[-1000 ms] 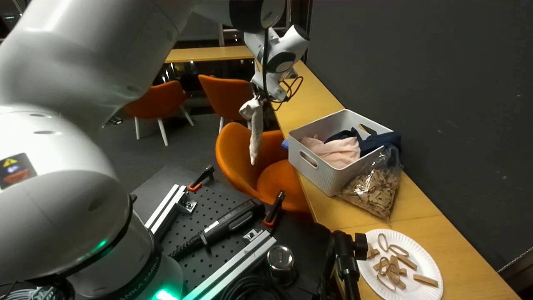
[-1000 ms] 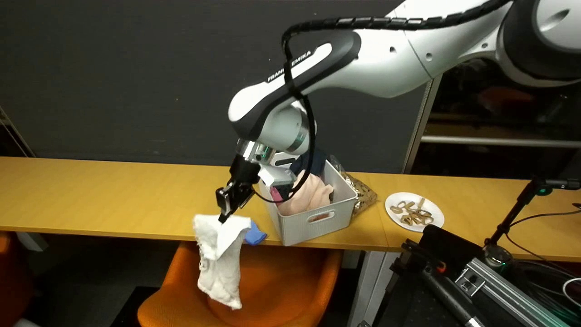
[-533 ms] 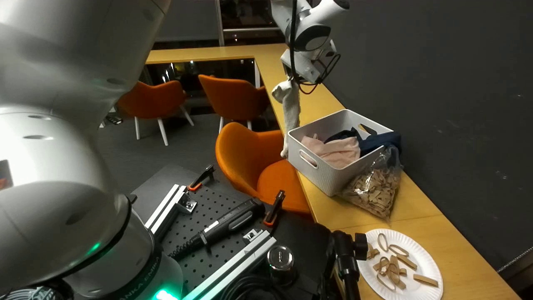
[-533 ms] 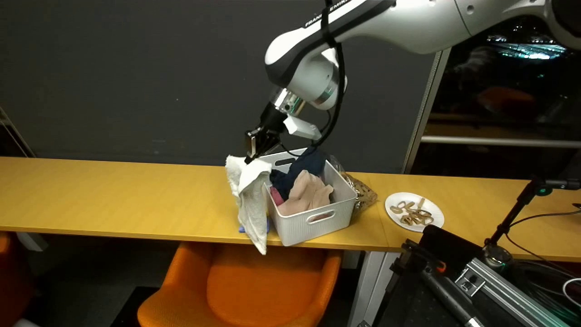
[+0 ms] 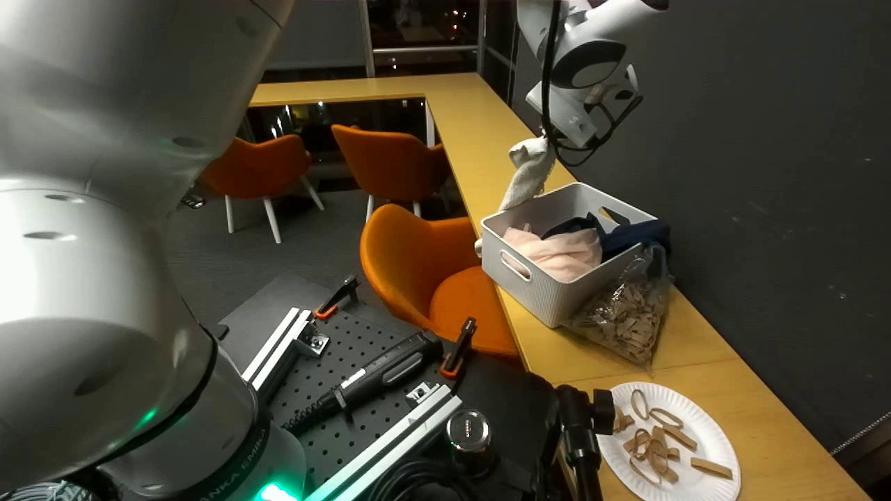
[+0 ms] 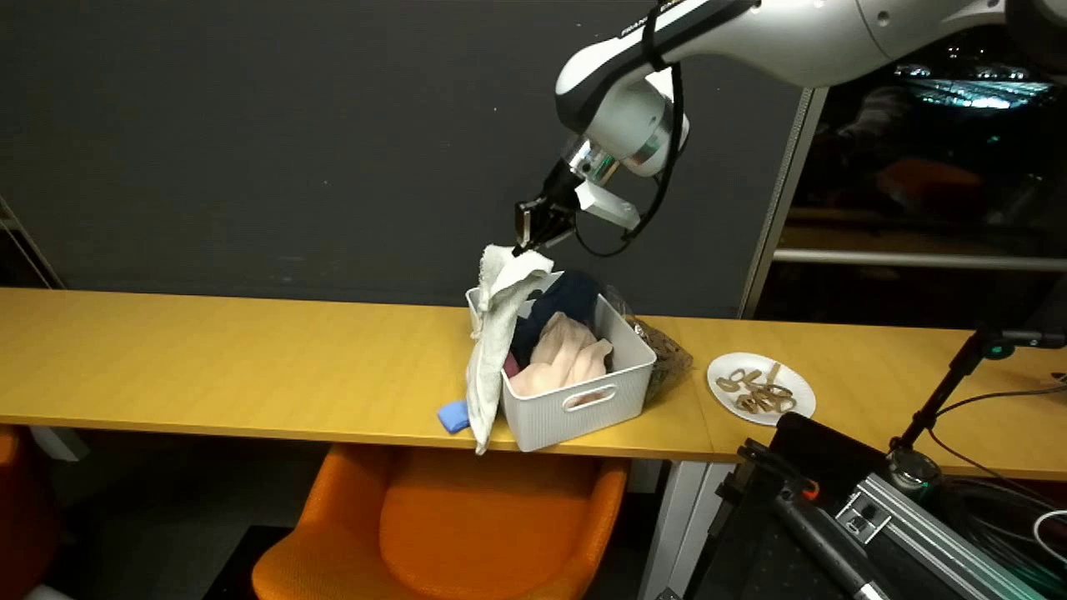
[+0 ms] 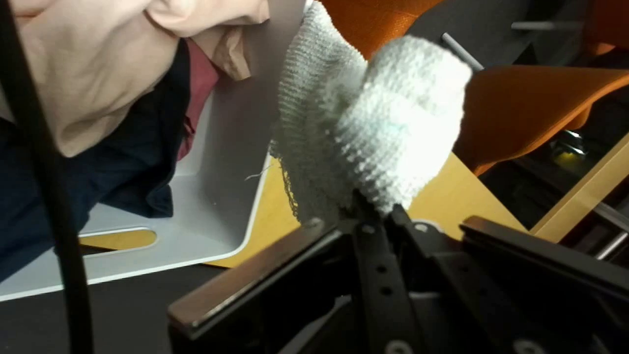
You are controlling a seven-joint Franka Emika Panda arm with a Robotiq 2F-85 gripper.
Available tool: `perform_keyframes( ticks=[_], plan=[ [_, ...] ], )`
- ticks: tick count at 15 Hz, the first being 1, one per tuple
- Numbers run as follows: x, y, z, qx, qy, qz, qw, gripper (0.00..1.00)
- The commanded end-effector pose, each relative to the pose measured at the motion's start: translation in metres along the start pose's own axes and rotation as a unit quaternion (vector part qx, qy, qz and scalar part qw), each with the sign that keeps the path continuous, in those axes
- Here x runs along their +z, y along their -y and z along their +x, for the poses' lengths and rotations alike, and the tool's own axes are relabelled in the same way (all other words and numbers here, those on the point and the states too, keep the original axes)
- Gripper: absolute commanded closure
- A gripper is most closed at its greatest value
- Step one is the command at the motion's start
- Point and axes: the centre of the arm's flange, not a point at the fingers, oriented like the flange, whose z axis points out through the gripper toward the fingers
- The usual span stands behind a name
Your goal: Remove the white cloth from the orange chair and put it in the white basket
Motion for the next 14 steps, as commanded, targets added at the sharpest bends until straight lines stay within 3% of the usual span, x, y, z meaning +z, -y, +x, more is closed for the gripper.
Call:
perform_keyframes(
  ticks=[1, 4, 10, 12, 14],
  plan=[
    [-0.020, -0.041, 0.008, 0.050, -0.033, 0.002, 0.9982, 0.98],
    [-0.059, -0.070, 0.005, 0.080, -0.058, -0.013, 0.9950, 0.98],
    [-0.133, -0.096, 0.011, 0.111, -0.107, -0.055, 0.9865, 0.98],
    [-0.136, -0.101, 0.013, 0.119, -0.109, -0.063, 0.9848, 0.98],
    [-0.113, -0.105, 0.016, 0.122, -0.098, -0.065, 0.9855, 0.98]
  ],
)
